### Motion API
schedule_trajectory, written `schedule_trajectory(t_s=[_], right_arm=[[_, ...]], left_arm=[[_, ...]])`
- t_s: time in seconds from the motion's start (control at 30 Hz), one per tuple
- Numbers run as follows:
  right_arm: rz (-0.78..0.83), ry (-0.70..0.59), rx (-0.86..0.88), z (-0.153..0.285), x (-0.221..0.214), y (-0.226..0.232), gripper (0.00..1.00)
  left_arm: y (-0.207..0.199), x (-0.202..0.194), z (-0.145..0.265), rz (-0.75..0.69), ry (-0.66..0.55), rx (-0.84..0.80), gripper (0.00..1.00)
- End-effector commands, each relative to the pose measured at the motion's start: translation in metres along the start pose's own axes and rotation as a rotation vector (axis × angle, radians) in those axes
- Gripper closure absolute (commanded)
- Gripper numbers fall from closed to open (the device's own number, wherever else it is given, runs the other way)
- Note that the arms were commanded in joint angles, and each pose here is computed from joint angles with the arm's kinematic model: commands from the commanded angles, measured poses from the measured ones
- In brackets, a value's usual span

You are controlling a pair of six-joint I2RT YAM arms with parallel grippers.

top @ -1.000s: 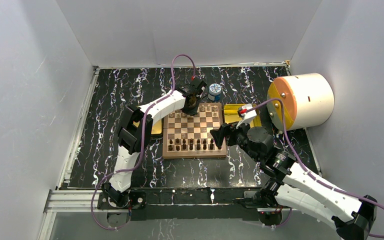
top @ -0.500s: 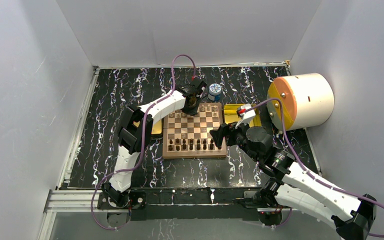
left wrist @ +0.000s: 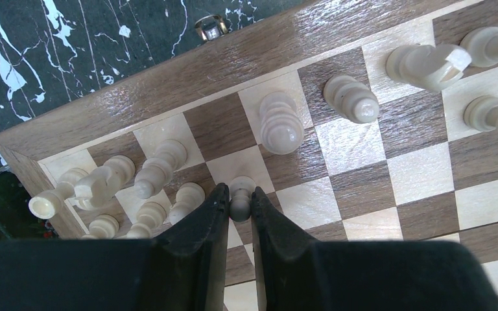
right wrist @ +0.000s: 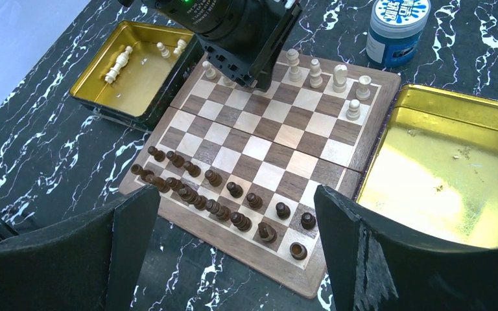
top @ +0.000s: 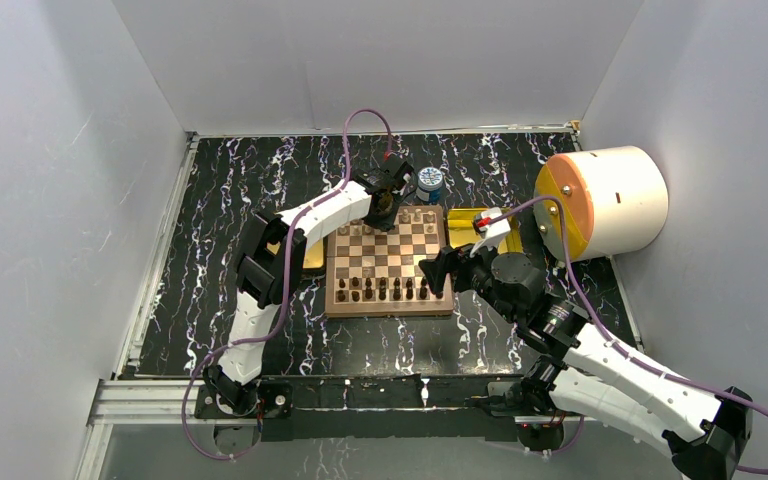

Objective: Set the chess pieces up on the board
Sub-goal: Place the chess piece on the chessboard.

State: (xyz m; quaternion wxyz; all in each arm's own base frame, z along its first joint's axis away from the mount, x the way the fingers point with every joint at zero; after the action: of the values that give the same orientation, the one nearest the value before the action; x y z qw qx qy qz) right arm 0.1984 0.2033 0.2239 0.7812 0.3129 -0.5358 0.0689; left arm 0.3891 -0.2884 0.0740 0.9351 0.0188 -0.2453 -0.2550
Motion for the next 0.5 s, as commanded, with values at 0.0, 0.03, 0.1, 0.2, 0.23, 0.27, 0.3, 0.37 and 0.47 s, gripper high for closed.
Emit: schedule_trajectory(t_s=[0.0, 0.03, 0.1, 0.2, 0.23, 0.27, 0.3, 0.37, 0.47], right_arm=[[-0.033, -0.069, 0.028, 0.002, 0.0199, 0.0095, 0.01], [-0.032, -0.069, 0.026, 0.0018, 0.0198, 0.0091, 0.01], [-0.032, -0.066, 0.026, 0.0018, 0.0196, 0.0091, 0.01], [-0.033, -0.062, 0.025, 0.0024, 0.0189, 0.0091, 0.01], [-0.032, -0.063, 0.026, 0.0023, 0.0188, 0.009, 0.01], [-0.033, -0.064, 0.025, 0.0025, 0.019, 0.0089, 0.01], [-0.035, -0.065, 0.025, 0.0025, 0.0192, 0.0089, 0.01], [-0.036, -0.068, 0.026, 0.0027, 0.0199, 0.0092, 0.01], [-0.037, -0.063, 0.027, 0.0024, 0.0189, 0.0094, 0.01]], left_arm=[[0.0027, -0.0017, -0.0023, -0.006, 0.004, 0.024, 0.86], [0.0021, -0.0014, -0.0027, -0.004, 0.002, 0.02, 0.86], [0.0014, 0.0008, -0.0014, -0.002, -0.006, 0.017, 0.86], [0.0018, 0.0015, -0.0012, 0.001, -0.008, 0.017, 0.86], [0.002, 0.0019, -0.0008, 0.0, -0.01, 0.018, 0.85], [0.0019, 0.0022, -0.0006, -0.001, -0.01, 0.018, 0.85], [0.0028, 0.0022, -0.0003, 0.0, -0.011, 0.022, 0.84], [0.004, 0.0024, 0.0002, -0.001, -0.013, 0.028, 0.83], [0.0044, 0.0023, 0.0008, -0.003, -0.012, 0.029, 0.81]])
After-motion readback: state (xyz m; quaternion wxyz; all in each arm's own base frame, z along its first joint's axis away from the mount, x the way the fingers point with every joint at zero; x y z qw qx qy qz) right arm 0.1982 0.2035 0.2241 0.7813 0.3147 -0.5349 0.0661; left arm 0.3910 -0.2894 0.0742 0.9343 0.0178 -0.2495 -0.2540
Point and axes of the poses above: each gripper's point midway between its finger pads, its own z axis back along the fingers, its own y axis along the line the jaws close on, x = y × z, the point moved 2 cm from there along z, back along the fingers, and after that the axes turned 9 degrees about -z, right-handed, at the moved point
